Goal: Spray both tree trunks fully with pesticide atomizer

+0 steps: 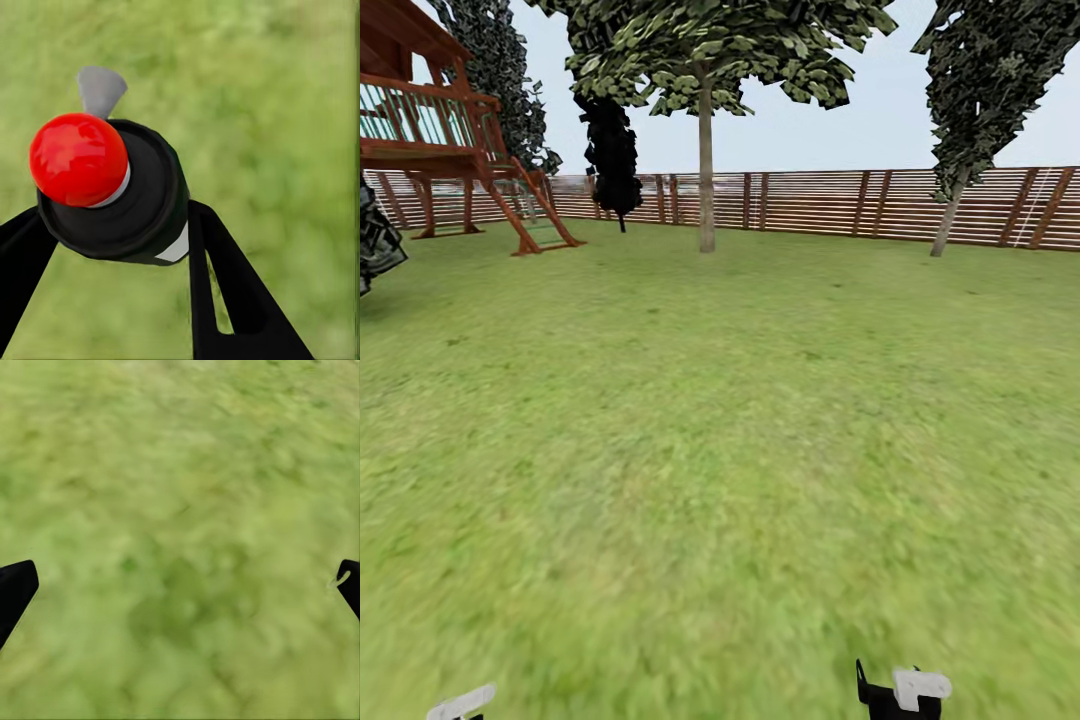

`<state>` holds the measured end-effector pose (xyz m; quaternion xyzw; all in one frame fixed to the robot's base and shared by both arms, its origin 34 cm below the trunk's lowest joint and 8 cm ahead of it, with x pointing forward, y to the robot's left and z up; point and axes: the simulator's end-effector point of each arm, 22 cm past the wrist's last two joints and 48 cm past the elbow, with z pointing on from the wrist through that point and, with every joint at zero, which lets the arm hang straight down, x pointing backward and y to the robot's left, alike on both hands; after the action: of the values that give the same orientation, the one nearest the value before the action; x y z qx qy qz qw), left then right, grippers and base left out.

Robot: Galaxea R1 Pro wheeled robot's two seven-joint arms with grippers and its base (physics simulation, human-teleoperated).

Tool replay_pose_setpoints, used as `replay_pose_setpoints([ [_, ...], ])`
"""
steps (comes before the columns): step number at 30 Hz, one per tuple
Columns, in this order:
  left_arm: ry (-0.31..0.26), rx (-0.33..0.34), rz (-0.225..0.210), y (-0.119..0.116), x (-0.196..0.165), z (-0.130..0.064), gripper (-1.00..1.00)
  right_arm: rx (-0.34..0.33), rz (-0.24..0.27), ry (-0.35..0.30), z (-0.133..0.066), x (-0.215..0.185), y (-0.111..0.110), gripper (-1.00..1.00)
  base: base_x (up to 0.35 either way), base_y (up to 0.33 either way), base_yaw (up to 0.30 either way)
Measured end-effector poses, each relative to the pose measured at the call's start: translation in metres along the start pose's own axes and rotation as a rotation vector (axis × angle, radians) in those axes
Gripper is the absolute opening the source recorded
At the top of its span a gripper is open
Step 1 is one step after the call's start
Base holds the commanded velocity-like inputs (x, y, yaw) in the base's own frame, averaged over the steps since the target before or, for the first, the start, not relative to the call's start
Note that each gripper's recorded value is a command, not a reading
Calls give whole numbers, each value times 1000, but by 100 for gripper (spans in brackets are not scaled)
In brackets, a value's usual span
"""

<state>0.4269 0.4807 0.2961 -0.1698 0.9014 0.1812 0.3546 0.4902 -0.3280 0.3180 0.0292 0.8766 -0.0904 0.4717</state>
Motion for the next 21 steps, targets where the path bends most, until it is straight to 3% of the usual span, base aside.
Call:
replay_pose_setpoints([
  [21, -1, 0, 0, 0, 0, 0, -100, 0, 0, 0, 0, 0, 0, 100, 340, 0, 0],
])
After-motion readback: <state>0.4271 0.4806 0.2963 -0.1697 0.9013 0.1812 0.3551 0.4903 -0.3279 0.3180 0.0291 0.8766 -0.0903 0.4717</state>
